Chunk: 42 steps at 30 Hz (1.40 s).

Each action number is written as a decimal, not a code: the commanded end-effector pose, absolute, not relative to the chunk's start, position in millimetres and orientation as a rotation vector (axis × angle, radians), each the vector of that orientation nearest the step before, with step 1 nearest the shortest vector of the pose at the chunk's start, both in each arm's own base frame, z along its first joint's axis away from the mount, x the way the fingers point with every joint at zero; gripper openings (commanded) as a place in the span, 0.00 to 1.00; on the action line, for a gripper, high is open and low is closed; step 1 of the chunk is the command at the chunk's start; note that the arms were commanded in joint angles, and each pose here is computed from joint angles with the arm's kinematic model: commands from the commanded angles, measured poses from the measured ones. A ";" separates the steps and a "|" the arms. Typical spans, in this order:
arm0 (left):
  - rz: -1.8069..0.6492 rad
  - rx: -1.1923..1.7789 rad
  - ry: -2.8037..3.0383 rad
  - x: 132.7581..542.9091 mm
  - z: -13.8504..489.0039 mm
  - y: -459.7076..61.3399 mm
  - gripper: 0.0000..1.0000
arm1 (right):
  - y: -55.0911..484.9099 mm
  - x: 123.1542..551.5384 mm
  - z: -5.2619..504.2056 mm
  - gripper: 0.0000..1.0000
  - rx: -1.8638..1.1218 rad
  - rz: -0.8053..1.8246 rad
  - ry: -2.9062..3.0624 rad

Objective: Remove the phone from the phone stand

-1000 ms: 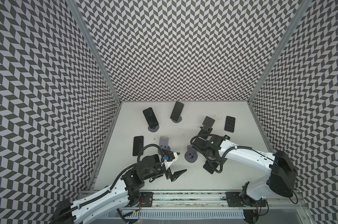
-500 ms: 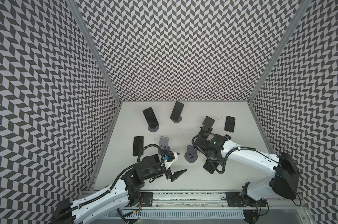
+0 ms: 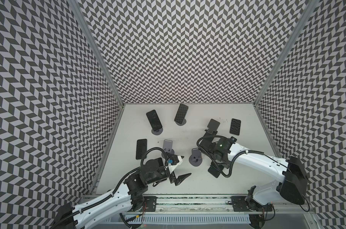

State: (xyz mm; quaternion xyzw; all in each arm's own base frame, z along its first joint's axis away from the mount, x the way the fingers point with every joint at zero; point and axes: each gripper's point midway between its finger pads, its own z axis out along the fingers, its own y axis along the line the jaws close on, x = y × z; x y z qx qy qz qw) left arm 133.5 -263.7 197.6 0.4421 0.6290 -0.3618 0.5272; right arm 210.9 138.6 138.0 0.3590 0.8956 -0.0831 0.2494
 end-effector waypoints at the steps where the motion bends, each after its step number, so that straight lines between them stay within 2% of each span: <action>1: -0.848 1.068 1.498 133.3 196.7 -263.3 0.93 | 137.2 215.0 158.1 0.62 0.991 -0.158 2.386; 42: -0.768 0.939 1.484 146.9 217.0 -246.4 0.93 | 160.4 225.8 204.3 0.56 0.856 0.006 2.355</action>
